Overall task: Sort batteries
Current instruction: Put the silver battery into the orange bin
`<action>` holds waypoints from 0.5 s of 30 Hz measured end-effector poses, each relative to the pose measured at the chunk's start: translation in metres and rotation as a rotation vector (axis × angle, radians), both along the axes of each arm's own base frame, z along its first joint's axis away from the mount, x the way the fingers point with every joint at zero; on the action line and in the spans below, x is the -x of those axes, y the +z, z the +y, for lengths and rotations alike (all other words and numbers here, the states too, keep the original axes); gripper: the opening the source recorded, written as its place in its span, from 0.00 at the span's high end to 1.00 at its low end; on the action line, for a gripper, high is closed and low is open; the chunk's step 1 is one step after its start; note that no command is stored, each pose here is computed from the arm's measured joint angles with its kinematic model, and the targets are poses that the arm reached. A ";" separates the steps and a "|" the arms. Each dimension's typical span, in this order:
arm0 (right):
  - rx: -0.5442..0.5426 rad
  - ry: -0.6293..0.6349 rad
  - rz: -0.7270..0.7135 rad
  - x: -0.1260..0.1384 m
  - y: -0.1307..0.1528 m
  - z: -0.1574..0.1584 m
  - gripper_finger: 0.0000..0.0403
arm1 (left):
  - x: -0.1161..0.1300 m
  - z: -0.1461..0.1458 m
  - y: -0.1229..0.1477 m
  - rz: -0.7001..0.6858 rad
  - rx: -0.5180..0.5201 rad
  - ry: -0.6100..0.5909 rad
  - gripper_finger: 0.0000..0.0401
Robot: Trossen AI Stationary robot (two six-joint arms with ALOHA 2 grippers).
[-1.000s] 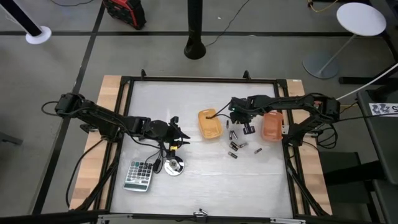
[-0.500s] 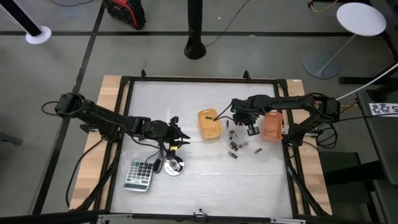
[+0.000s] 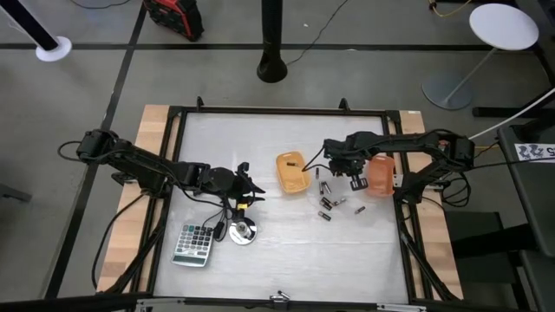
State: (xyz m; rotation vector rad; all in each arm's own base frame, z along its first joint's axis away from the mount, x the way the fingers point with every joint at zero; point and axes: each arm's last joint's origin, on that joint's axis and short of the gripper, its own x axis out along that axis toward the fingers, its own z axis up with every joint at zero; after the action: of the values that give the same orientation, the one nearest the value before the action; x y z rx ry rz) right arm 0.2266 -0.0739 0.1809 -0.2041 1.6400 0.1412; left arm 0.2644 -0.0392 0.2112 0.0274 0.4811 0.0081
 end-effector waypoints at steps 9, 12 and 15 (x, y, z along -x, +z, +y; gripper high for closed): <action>-0.002 -0.080 0.023 -0.010 0.047 -0.003 1.00 | 0.000 0.000 0.000 -0.001 0.000 0.000 0.78; -0.012 -0.142 0.086 -0.005 0.060 -0.002 1.00 | 0.000 0.000 0.000 0.000 -0.001 0.000 0.78; -0.023 -0.208 0.174 0.003 0.066 0.001 1.00 | 0.000 0.000 0.000 0.000 -0.014 -0.007 0.78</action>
State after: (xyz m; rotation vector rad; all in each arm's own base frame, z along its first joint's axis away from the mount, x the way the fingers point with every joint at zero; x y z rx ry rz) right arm 0.2236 -0.0730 0.2472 -0.0026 1.8209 0.0189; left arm 0.2644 -0.0392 0.2113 0.0430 0.4807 0.0047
